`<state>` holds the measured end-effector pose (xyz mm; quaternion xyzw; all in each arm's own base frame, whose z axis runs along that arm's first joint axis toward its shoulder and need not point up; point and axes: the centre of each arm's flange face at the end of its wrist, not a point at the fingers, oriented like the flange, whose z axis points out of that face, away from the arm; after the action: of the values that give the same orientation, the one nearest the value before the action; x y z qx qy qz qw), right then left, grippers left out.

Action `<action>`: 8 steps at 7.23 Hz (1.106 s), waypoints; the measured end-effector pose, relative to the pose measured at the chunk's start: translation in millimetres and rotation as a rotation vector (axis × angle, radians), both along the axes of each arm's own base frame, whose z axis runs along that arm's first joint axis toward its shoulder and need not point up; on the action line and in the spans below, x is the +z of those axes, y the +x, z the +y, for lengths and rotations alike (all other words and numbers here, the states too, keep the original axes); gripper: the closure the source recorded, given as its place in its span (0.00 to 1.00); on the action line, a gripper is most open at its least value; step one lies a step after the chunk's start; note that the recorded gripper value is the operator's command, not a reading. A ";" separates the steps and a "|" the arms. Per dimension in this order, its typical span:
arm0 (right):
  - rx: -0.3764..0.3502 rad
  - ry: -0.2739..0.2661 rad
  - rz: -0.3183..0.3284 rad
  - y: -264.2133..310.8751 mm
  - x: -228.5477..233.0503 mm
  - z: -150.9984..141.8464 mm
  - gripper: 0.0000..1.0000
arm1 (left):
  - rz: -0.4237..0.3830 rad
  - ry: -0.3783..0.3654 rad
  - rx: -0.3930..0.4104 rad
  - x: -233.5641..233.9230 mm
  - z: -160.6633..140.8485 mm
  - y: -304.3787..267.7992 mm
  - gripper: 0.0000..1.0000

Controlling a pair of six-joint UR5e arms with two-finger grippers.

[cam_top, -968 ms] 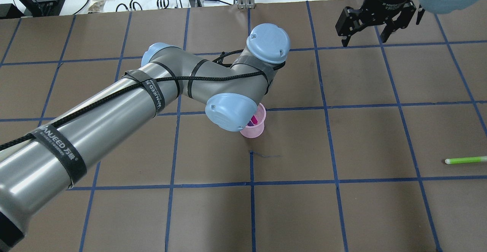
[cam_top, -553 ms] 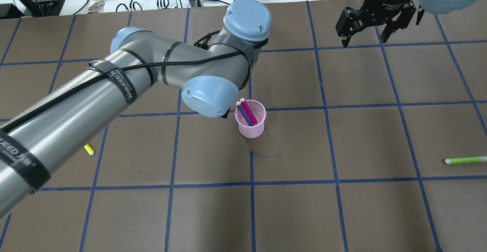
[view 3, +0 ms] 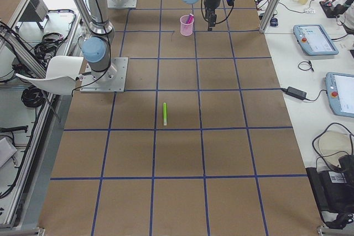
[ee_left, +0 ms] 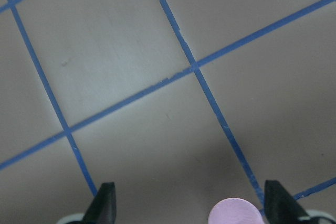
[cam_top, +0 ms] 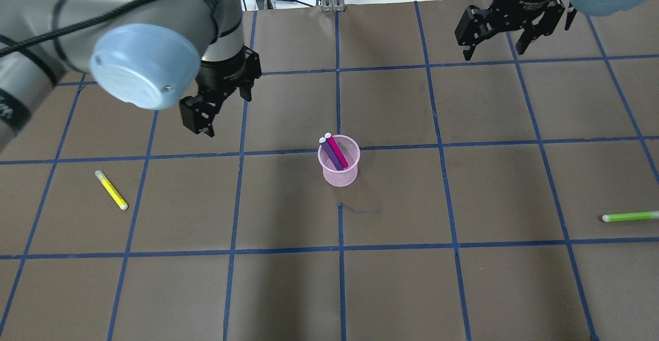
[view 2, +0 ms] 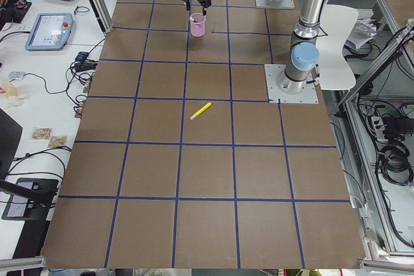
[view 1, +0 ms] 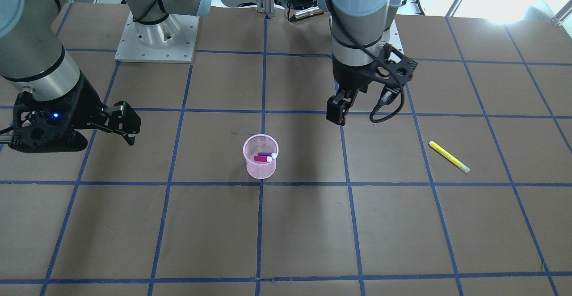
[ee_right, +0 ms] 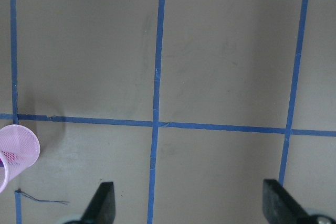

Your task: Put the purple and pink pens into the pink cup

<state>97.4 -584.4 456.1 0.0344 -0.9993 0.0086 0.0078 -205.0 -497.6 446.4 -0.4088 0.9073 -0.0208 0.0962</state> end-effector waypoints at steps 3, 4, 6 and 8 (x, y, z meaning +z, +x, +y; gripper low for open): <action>-0.082 -0.037 0.000 9.9 24.6 14.4 0.00 | 0.096 0.048 -0.414 43.5 13.1 86.2 0.00; -0.091 -0.045 0.003 15.5 29.0 18.2 0.00 | 0.122 0.049 -0.529 48.7 15.6 101.4 0.00; -0.094 -0.048 0.003 19.1 30.4 20.4 0.00 | 0.143 0.034 -0.739 46.1 14.1 101.5 0.00; -0.096 -0.059 -0.005 20.2 32.4 18.1 0.00 | 0.160 0.010 -0.919 43.0 7.4 95.2 0.00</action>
<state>117.7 -566.3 488.5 -0.0139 -0.9992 0.0375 0.0067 -109.8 -490.2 489.4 0.0355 0.9990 -0.0252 0.0085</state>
